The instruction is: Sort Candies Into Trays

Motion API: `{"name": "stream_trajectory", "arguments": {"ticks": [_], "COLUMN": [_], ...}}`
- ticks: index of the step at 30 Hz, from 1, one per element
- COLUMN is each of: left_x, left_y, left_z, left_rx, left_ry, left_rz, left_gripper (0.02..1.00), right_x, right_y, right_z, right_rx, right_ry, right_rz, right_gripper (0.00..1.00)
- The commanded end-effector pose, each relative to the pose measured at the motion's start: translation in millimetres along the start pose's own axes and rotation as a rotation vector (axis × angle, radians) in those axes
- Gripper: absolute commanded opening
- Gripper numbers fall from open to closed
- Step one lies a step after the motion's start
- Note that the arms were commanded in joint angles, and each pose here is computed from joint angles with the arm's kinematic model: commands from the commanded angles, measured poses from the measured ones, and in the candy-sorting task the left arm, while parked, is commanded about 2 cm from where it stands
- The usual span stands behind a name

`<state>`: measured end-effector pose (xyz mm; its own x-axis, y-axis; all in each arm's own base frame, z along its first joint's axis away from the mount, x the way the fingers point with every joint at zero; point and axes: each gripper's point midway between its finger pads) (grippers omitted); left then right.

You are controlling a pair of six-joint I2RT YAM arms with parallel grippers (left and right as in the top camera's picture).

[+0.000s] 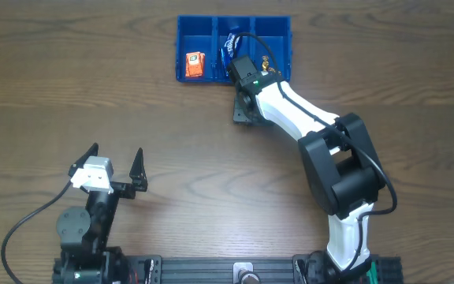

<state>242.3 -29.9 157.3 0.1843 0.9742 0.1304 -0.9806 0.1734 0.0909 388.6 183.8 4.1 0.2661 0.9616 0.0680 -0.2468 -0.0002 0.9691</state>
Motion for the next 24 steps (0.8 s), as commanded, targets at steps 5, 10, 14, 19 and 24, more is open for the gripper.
{"name": "stream_trajectory", "arguments": {"ticks": [5, 10, 14, 19, 24], "left_x": [-4.4, -4.4, -4.4, -4.4, -4.4], "left_y": [-1.0, -1.0, -1.0, -1.0, -1.0], "left_z": [-15.8, -15.8, -15.8, -15.8, -15.8], "left_rx": [0.043, 0.043, 0.043, 0.043, 0.043], "left_ry": [-0.006, -0.006, -0.006, -0.006, -0.006], "left_rz": [-0.021, -0.021, -0.021, -0.021, -0.021], "left_gripper": [0.998, 0.998, 0.998, 0.998, 0.998], "right_x": [-11.1, -11.8, -12.5, -13.0, -13.0], "right_y": [-3.7, -3.7, -3.7, -3.7, -3.7], "right_z": [3.8, 3.4, 3.3, 2.8, 2.8], "right_rx": [-0.022, -0.021, -0.021, -0.019, -0.019], "right_ry": [-0.038, -0.051, -0.058, -0.058, -0.058], "right_rz": [-0.048, -0.051, -0.054, -0.056, -0.056], "right_gripper": [0.492, 0.483, 0.435, 0.323, 0.222]}}
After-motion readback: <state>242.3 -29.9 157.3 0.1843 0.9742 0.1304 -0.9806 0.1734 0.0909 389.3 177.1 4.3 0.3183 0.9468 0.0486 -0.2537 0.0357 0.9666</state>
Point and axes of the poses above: each gripper's point midway between its finger pads, its own y axis back along the fingers, its own x axis along the line the jaws close on, z = x × y, and after that the axes turned 12 degrees about -y, right-handed
